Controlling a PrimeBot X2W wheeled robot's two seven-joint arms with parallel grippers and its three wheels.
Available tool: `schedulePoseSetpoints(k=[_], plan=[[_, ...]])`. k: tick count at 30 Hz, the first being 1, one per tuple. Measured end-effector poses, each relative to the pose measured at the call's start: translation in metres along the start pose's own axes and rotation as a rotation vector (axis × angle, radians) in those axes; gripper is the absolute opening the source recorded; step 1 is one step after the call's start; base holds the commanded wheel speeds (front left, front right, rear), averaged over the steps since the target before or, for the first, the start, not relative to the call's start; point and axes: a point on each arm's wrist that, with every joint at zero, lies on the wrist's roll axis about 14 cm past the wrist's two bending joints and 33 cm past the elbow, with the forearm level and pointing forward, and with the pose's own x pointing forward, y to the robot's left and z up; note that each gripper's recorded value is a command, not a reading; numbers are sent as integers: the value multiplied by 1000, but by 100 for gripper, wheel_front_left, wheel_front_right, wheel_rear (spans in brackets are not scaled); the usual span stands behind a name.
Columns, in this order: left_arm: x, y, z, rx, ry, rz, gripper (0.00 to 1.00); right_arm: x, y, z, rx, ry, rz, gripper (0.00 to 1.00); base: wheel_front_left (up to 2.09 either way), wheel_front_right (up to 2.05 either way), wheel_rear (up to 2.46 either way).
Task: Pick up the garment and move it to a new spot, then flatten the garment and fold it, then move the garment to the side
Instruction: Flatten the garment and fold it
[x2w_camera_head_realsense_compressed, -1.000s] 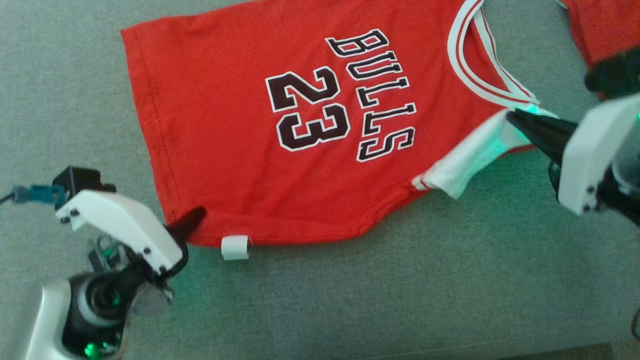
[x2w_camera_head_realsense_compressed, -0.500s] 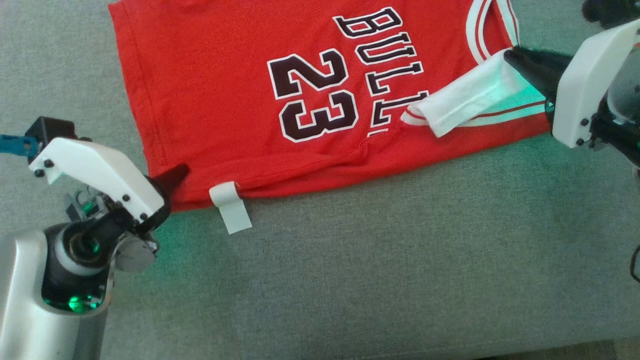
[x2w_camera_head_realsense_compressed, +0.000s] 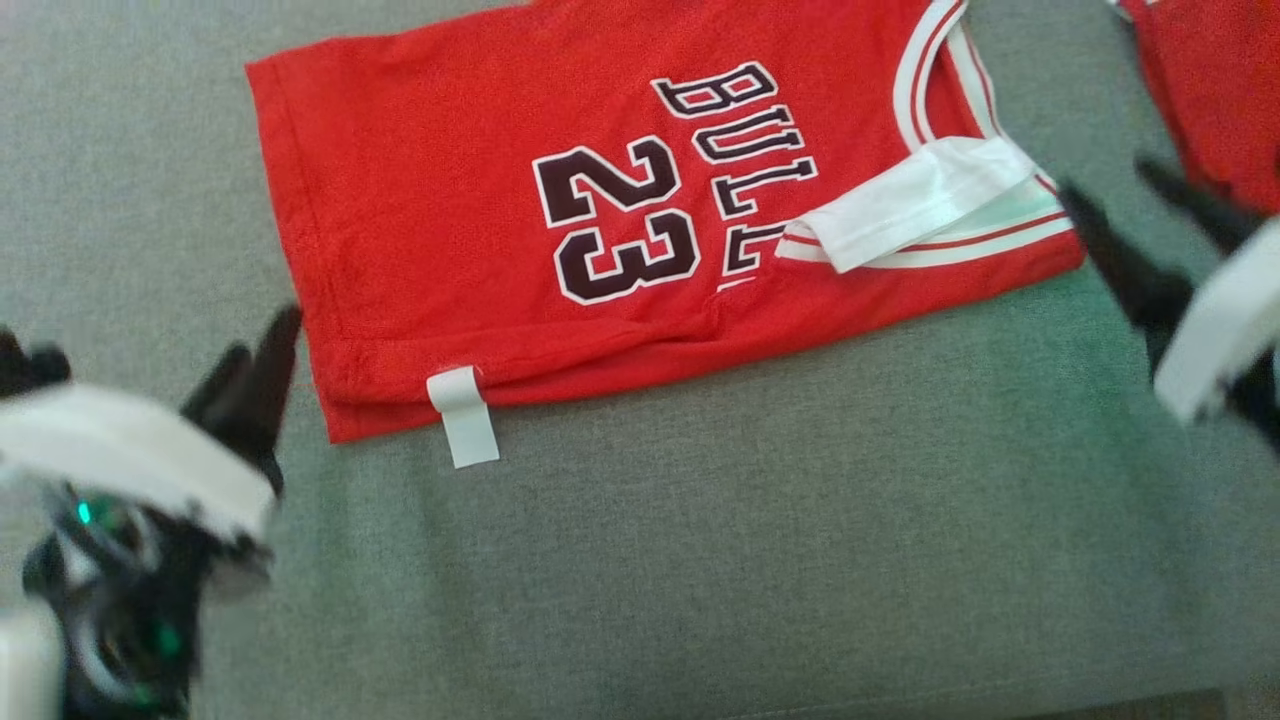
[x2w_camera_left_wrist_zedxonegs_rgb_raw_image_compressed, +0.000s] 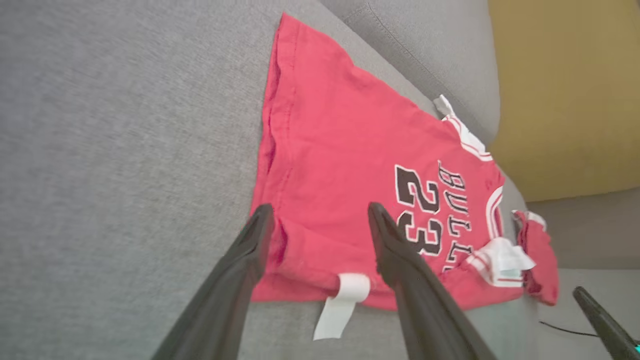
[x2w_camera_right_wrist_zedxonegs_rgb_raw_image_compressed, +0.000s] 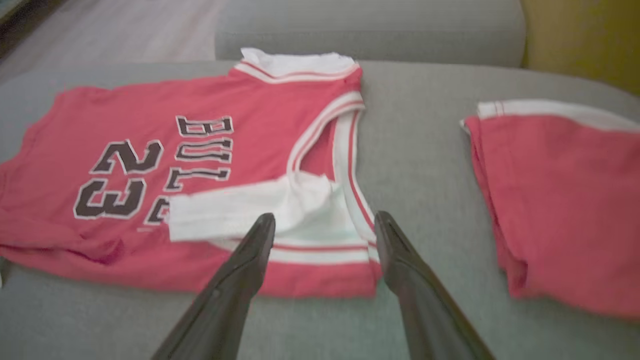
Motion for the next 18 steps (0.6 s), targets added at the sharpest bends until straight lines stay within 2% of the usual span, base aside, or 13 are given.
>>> schedulePoseSetpoints(k=[5, 8, 12, 18], plan=[[-6, 25, -27, 157, -95, 69, 100, -23, -10, -52, 102, 42, -92, 100, 0, 0, 0], [-2, 25, -31, 232, -181, 68, 100, -26, -20, -53, 132, -18, -167, 100, 0, 0, 0], [5, 29, -42, 258, -254, 75, 100, -18, -16, -56, 178, -61, -199, 100, 0, 0, 0], [17, 48, -68, 241, -207, 108, 100, 0, -15, -70, 189, -15, -209, 100, 0, 0, 0]])
